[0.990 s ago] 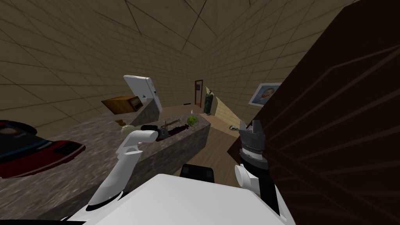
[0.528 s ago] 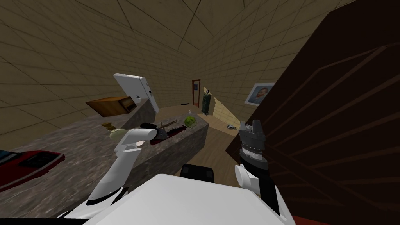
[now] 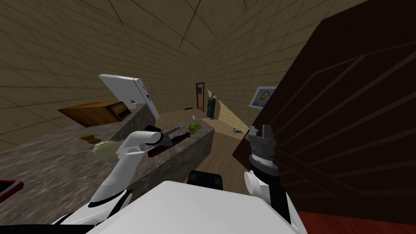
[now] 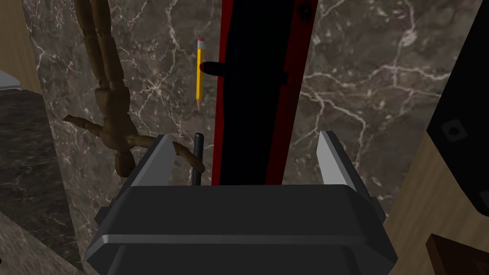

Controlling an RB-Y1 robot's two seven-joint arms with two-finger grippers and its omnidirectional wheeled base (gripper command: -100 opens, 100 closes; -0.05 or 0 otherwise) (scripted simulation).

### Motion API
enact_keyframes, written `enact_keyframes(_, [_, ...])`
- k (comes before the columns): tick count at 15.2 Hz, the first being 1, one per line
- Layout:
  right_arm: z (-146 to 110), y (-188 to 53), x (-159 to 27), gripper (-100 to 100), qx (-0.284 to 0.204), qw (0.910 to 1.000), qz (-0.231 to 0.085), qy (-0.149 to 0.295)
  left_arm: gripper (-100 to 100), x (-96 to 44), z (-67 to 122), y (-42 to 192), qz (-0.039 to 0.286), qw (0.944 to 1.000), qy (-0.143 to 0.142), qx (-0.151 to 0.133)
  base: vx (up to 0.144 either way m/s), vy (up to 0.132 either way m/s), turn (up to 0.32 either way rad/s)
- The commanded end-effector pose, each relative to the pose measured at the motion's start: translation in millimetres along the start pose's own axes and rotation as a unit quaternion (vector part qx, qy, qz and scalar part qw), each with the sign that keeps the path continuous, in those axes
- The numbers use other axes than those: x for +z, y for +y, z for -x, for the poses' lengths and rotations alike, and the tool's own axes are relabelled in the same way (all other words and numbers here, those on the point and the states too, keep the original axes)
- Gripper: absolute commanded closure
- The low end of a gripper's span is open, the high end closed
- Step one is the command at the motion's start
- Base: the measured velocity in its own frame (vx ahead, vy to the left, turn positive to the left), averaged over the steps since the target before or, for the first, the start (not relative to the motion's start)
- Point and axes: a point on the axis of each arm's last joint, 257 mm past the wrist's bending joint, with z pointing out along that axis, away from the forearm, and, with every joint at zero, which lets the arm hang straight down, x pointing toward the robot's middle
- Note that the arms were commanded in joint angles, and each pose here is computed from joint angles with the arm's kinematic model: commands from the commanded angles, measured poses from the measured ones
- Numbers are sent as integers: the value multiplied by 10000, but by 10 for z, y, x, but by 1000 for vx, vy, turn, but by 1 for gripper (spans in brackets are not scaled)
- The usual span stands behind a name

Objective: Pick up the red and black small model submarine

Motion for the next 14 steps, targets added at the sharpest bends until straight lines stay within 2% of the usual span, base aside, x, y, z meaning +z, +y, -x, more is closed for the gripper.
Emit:
enact_keyframes(1, [0,0,0,0,0,10000,0,0,-100,-27,84,24,139,9997,-149,-93,42,10,-135])
enact_keyframes(7, [0,0,0,0,0,10000,0,0,-100,-112,274,37,429,9973,-501,-325,33,13,-121])
enact_keyframes(13, [0,0,0,0,0,10000,0,0,-100,-211,482,104,743,9920,-904,-485,-4,9,-58])
enact_keyframes(14, [0,0,0,0,0,10000,0,0,-100,-211,482,104,743,9920,-904,-485,-10,12,-40])
